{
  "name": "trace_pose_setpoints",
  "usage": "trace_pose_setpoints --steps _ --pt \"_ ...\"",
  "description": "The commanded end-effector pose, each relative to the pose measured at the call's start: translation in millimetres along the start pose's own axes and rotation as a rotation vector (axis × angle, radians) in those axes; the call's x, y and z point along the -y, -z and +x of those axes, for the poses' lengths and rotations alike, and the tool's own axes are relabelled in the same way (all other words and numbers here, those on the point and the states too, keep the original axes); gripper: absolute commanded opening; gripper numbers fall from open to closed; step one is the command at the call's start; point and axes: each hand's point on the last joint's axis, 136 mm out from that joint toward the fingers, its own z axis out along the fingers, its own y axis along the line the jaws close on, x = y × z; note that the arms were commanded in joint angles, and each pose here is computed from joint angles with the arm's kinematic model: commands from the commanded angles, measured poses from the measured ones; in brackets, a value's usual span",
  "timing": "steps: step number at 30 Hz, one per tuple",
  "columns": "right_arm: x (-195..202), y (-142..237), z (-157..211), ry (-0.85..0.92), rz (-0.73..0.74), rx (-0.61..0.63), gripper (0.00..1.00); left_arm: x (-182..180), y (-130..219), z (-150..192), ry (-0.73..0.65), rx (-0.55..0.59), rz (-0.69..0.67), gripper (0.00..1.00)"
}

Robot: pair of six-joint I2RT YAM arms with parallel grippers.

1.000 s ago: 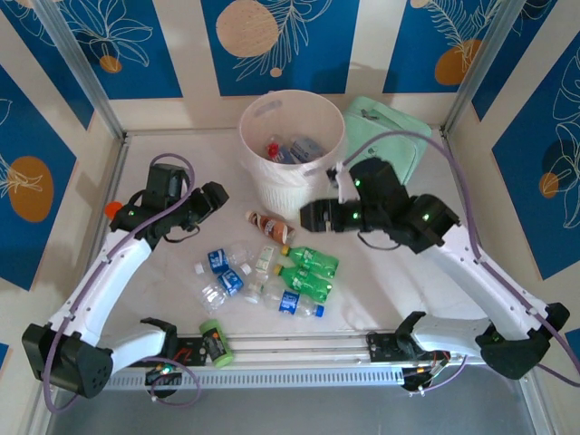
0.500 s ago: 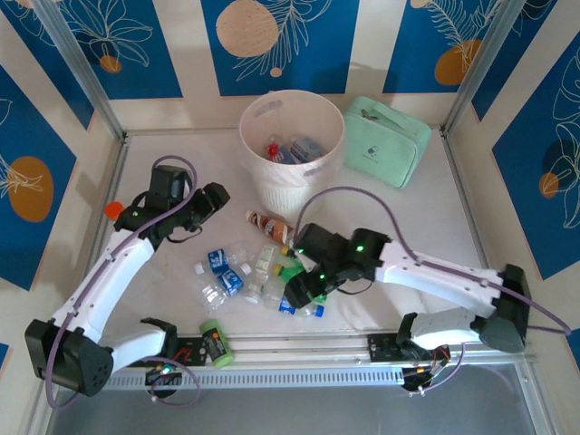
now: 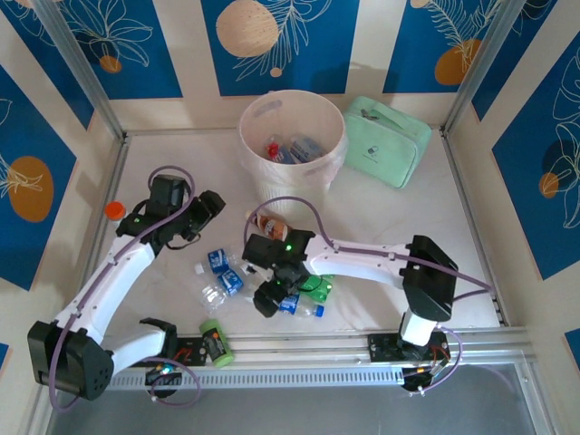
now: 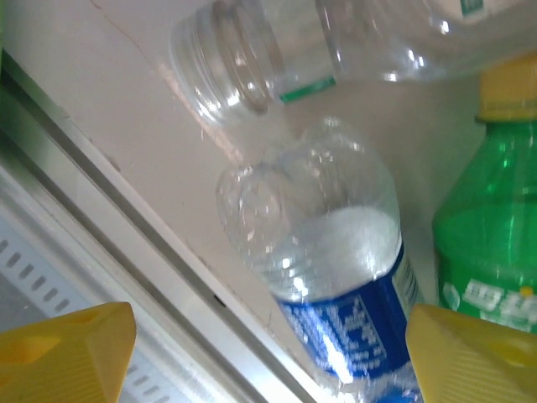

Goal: Put the plastic bottles in the bin

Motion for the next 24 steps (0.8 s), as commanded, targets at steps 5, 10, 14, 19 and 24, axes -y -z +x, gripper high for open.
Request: trace_pose_setpoints --steps 5,10,14,19,24 --pt "0.1 -17.9 -8.7 0.121 0.06 -0.053 0.84 -60.4 9.7 -7.9 0.151 0.08 -0.16 0.81" --pt "15.7 -35.1 -2.8 0.139 0.142 -0.107 0.83 -68.4 10.6 -7.4 0.181 0.092 -0.155 0.81" --pt "27.8 -50.0 -0.2 0.153 0.211 -0.148 0.82 -69.6 8.4 -7.1 0.191 0.09 -0.148 0.81" --pt "36.9 -56.0 -4.1 0.147 0.25 -0.14 0.79 -69.0 8.2 -8.7 0.195 0.095 -0.142 0.81" --pt "37.5 -50.4 -12.4 0.127 0.237 -0.103 0.67 -69.1 9.0 -9.8 0.195 0.099 -0.139 0.8"
